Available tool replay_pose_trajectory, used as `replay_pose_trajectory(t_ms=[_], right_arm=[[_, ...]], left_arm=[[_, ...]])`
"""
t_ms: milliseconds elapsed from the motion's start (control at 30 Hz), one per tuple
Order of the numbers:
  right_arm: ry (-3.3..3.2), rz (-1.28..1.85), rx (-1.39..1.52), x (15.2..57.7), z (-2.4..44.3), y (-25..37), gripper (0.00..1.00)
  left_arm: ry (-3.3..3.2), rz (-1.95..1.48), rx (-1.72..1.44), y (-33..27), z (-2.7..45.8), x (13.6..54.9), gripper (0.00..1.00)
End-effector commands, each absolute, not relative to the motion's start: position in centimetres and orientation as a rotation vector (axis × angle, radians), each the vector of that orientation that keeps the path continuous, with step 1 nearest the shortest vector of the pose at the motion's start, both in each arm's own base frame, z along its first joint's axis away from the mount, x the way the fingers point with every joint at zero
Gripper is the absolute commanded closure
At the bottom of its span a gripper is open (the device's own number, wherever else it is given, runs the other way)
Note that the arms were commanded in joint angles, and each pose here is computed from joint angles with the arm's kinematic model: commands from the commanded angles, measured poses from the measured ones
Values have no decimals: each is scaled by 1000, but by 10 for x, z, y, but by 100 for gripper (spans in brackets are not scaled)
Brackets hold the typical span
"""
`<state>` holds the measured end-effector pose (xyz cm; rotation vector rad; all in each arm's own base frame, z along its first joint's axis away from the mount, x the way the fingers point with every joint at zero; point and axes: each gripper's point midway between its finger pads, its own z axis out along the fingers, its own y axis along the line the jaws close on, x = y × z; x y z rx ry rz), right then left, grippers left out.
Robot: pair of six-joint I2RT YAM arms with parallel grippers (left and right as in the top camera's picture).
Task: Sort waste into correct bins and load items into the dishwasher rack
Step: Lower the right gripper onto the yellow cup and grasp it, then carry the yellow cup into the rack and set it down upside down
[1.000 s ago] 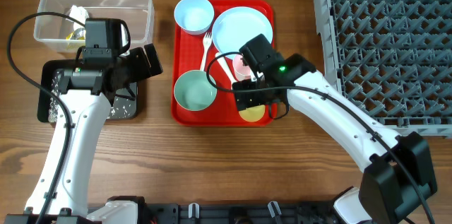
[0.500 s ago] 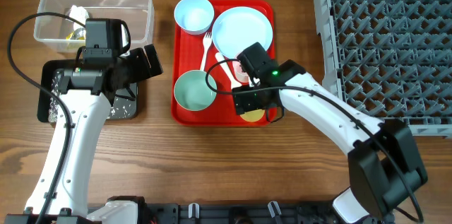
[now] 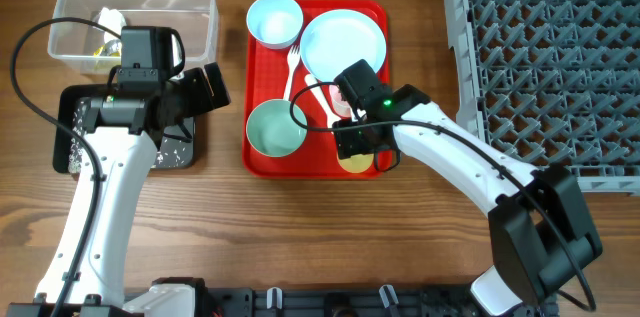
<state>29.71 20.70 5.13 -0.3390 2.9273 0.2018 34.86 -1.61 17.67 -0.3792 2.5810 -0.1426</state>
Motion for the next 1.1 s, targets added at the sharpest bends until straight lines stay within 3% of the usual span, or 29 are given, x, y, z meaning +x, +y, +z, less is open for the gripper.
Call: replay_pose_trajectory(t_ms=[0,367,767,1067], right_arm=[[2954,172,-337,294,41,204,38],[2958,172,-331,294,55,203,51],[2775,286,-248,309,145,201,52],[2681,226,-29,311,195,134,56]], left_arm=[[2578,-136,-400,-13,177,351,0],[2578,-136,-400,-13,177,351,0],[2578,-135,-399,-13,177,351,0],[2578,-135,-399,-13,177,351,0]])
